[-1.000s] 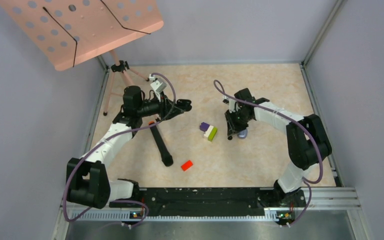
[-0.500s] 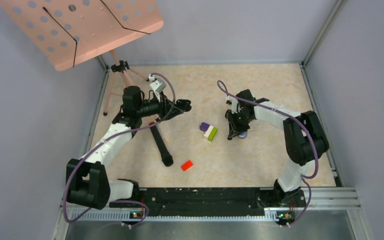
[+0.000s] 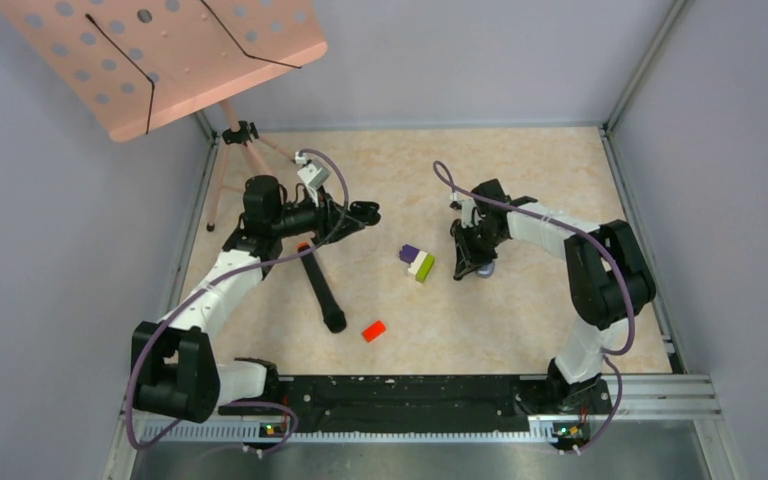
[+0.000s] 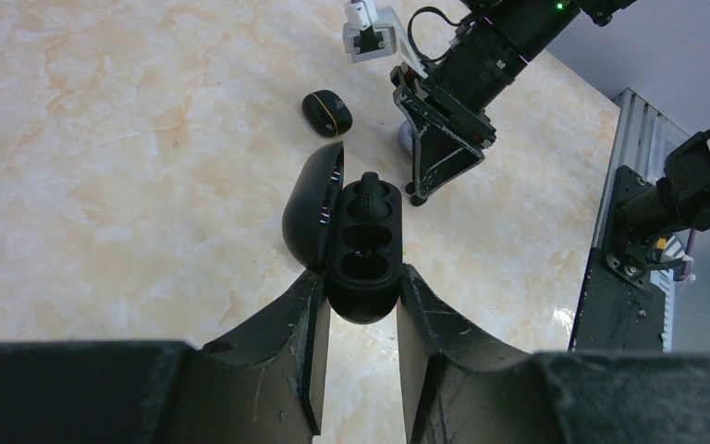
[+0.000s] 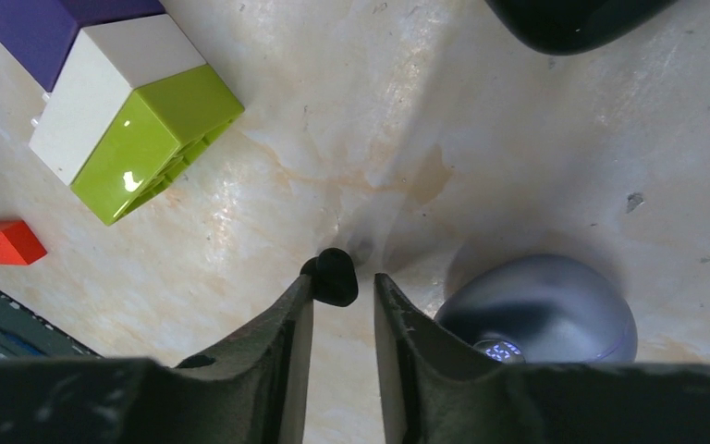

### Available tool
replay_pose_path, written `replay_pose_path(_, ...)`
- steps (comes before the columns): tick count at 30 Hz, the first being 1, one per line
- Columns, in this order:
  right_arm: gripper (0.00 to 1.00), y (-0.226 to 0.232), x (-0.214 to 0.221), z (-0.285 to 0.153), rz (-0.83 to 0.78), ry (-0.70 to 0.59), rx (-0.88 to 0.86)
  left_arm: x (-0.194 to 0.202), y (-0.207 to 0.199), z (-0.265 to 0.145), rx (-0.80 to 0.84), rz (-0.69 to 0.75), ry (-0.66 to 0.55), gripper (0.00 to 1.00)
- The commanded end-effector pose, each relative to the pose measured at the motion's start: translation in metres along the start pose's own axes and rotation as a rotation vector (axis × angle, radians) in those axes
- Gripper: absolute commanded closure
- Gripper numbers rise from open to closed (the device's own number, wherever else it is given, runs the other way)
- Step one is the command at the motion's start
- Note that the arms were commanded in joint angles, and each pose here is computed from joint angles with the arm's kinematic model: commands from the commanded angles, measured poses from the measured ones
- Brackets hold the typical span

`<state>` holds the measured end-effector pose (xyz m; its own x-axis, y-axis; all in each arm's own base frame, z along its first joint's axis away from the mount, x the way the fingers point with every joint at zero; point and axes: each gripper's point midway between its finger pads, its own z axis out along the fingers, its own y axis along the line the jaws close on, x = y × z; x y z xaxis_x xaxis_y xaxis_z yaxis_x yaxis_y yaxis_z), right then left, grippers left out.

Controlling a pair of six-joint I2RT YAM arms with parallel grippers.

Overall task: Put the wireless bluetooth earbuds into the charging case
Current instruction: Pick up the earbud from the center of the board.

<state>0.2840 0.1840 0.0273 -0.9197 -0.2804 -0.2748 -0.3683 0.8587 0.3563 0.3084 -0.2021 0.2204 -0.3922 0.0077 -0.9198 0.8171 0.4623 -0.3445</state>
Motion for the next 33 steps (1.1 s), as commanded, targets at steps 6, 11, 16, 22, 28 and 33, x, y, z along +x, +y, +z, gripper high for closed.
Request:
replay_pose_path(6, 0.99, 0.000, -0.008, 0.003, -0.023, -0.020, -0.019, -0.011, -0.002, -0.004, -0.013, 0.034, -0.037, 1.00)
replay_pose_path(11, 1.00, 0.004, -0.016, -0.002, -0.064, -0.052, -0.031, -0.011, -0.002, -0.004, -0.015, 0.032, -0.042, 1.00)
replay_pose_path(16, 1.00, 0.015, -0.033, -0.018, -0.182, -0.111, -0.070, -0.011, -0.001, -0.003, -0.012, 0.030, -0.044, 1.00)
replay_pose_path(22, 1.00, 0.024, -0.044, -0.042, -0.346, -0.162, -0.082, -0.011, 0.000, -0.002, -0.010, 0.027, -0.044, 1.00)
replay_pose_path(28, 1.00, 0.048, -0.042, -0.082, -0.663, -0.208, -0.106, -0.006, -0.004, 0.000, 0.031, 0.034, -0.037, 1.00)
replay_pose_path(33, 1.00, 0.094, -0.060, -0.149, -1.051, -0.366, -0.133, 0.003, -0.019, 0.005, 0.124, 0.093, -0.015, 1.00)
